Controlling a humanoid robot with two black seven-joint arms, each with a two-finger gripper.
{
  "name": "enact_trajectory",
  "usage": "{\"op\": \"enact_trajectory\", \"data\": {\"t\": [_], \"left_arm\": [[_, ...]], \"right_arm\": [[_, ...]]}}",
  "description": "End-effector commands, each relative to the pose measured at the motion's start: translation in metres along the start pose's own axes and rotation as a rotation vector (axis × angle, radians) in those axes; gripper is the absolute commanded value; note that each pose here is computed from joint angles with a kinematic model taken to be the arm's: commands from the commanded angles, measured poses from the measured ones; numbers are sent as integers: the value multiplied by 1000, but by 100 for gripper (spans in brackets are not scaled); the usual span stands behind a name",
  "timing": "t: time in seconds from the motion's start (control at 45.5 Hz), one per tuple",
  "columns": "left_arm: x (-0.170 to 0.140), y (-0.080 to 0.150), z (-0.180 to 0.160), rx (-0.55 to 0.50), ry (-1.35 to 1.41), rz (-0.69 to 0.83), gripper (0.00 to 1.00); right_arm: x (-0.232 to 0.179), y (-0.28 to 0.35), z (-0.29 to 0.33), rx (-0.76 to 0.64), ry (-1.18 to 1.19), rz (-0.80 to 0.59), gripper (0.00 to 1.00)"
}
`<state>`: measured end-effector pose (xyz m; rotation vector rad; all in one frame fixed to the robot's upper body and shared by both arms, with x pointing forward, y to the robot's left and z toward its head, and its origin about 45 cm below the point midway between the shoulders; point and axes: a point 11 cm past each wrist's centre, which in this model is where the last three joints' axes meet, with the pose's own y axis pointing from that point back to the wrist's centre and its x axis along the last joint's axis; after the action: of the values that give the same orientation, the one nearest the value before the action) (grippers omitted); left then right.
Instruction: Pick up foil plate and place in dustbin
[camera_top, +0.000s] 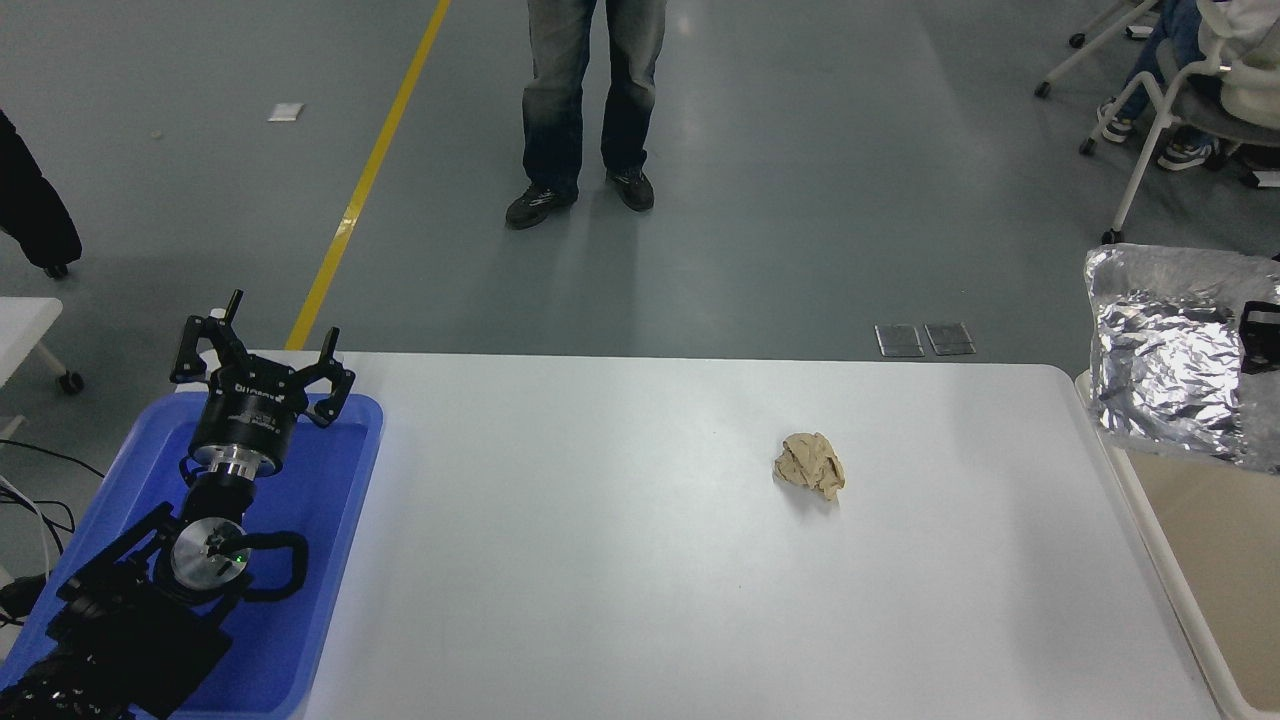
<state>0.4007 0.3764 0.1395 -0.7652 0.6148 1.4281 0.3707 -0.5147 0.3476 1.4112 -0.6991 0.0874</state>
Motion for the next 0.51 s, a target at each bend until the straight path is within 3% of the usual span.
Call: {"op": "enact_trajectory", "data": {"t": [0.0,0.484], "left_arm": [[0,0,0,-1,1,1,100],[0,0,0,0,-1,0,100]], "right_arm": [[21,39,1,-1,10,15,0],[23,33,3,-25,24,34,0]]}}
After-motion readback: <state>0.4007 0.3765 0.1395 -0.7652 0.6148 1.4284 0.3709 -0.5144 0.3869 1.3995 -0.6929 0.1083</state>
